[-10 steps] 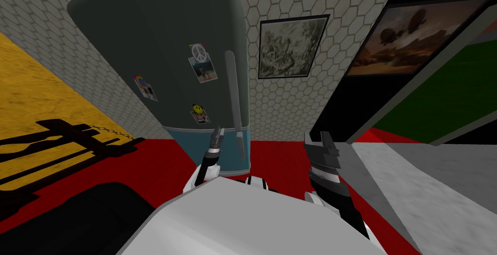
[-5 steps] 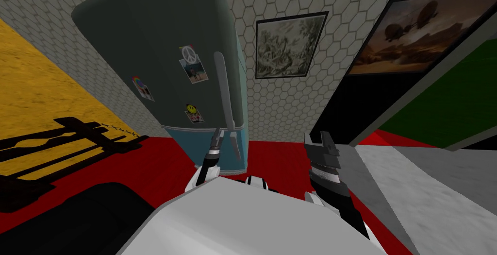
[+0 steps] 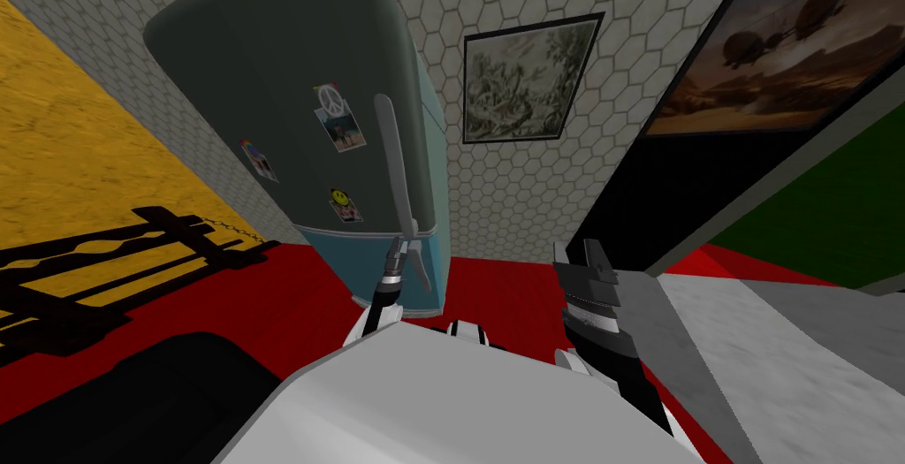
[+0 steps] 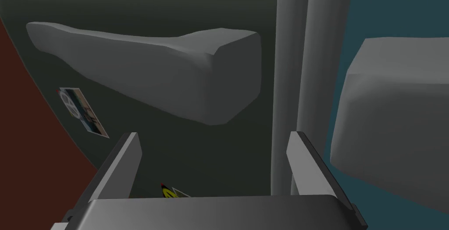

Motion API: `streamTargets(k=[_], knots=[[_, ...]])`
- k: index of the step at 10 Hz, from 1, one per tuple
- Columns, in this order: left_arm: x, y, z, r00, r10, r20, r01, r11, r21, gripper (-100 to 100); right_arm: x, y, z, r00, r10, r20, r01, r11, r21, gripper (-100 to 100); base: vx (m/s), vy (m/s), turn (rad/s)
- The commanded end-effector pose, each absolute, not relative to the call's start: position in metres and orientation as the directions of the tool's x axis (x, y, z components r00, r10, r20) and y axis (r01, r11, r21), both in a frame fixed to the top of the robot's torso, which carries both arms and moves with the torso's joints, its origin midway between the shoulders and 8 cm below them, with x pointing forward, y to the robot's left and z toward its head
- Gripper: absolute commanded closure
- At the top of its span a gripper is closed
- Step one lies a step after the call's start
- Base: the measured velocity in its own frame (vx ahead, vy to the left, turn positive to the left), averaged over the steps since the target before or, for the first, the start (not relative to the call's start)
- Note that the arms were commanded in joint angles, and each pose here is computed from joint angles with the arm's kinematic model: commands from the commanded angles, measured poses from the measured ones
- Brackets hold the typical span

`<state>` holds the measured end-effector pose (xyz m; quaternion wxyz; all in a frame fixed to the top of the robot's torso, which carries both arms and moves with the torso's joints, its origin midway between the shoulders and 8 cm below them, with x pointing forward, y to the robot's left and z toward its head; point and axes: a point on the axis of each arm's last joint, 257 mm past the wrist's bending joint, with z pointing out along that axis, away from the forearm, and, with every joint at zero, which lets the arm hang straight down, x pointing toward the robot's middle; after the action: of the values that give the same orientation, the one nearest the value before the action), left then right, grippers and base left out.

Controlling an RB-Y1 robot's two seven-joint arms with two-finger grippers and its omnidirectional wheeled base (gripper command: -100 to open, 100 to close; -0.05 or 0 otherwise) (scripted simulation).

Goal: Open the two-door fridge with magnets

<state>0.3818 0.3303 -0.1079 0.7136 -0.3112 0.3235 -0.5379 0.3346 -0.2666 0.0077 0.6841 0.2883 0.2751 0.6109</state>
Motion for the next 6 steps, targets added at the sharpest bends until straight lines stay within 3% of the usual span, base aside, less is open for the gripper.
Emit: streamTargets(k=[1,6], knots=[[0.382,0.336,-0.11,0.226,-0.967,-0.12,0.566,0.231,-0.791,-100,0.335,-0.267,0.008,0.102,0.994,-0.024,-0.677,0.087,0.73,0,0.002,-0.018,0.044],[0.385,0.297,-0.107,0.233,-0.968,-0.099,0.573,0.218,-0.79,-100,0.335,-0.267,0.008,0.102,0.994,-0.024,-0.677,0.088,0.731,0,0.003,0.083,-0.027]])
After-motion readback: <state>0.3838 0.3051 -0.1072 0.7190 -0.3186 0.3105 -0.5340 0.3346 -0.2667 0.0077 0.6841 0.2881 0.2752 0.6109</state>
